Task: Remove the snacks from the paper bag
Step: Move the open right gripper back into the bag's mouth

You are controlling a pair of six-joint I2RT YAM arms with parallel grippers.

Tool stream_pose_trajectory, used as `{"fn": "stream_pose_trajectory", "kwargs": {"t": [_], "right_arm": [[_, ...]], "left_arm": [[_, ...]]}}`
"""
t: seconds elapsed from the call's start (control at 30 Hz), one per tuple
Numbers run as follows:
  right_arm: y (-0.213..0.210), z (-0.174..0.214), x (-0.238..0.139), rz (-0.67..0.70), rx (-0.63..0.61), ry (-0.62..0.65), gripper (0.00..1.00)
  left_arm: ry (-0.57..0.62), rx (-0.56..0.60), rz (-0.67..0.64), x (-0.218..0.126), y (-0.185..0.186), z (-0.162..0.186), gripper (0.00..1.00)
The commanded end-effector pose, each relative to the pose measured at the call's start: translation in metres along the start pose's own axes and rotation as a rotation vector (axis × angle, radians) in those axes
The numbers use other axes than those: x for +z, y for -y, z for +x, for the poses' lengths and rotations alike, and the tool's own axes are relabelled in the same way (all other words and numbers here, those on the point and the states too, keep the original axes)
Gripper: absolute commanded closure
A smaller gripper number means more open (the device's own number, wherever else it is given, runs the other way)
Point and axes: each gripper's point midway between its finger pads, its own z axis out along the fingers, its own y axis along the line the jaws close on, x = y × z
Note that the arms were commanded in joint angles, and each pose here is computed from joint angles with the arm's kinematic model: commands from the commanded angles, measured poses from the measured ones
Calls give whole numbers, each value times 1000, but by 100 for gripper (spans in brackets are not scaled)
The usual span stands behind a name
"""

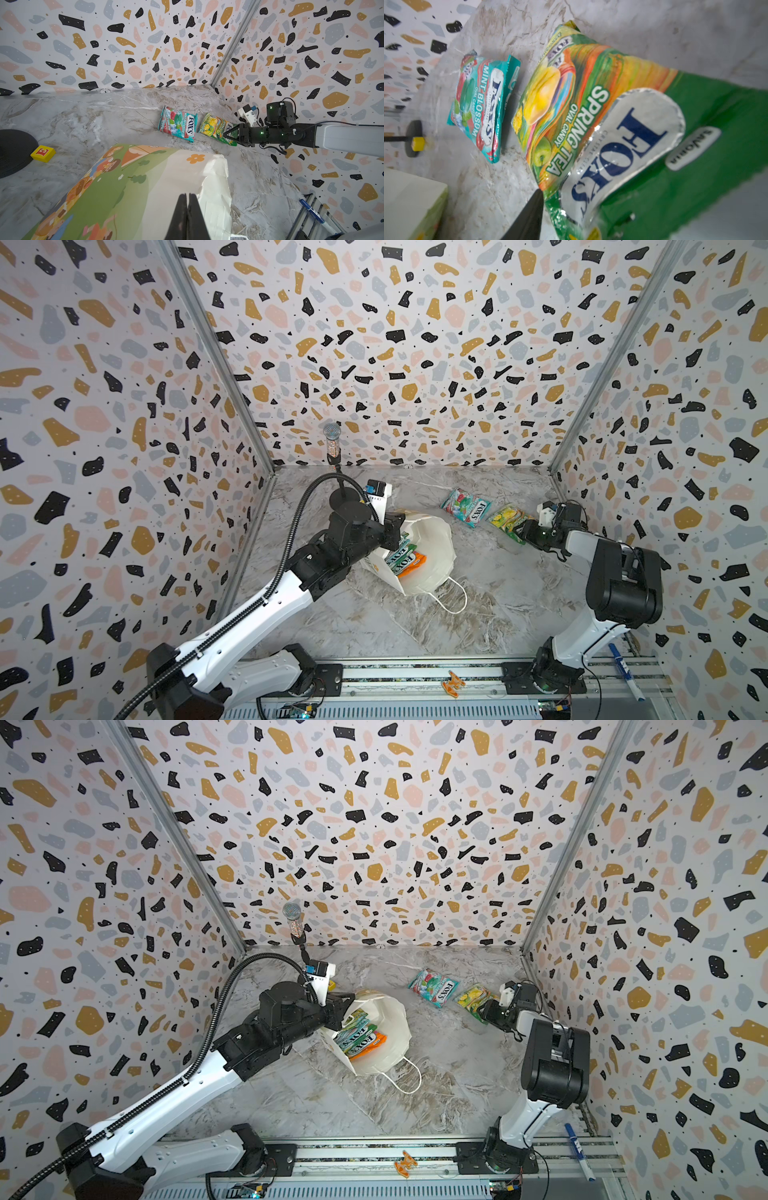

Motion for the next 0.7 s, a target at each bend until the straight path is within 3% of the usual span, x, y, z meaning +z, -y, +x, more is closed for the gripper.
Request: {"fn": "stream_pose_trajectory", "kwargs": {"t": [0.0, 0.27, 0.67], "right_arm": [[-18, -23, -29, 55, -85, 102, 44], [-58, -8, -72, 1, -160, 181, 43], [-215, 73, -153, -511, -423, 180, 42]], "left_arm": [[48, 23, 42, -6, 12, -18, 100], [28, 33, 81, -5, 16, -9, 100], [20, 10, 142, -2, 25, -3, 100]]}}
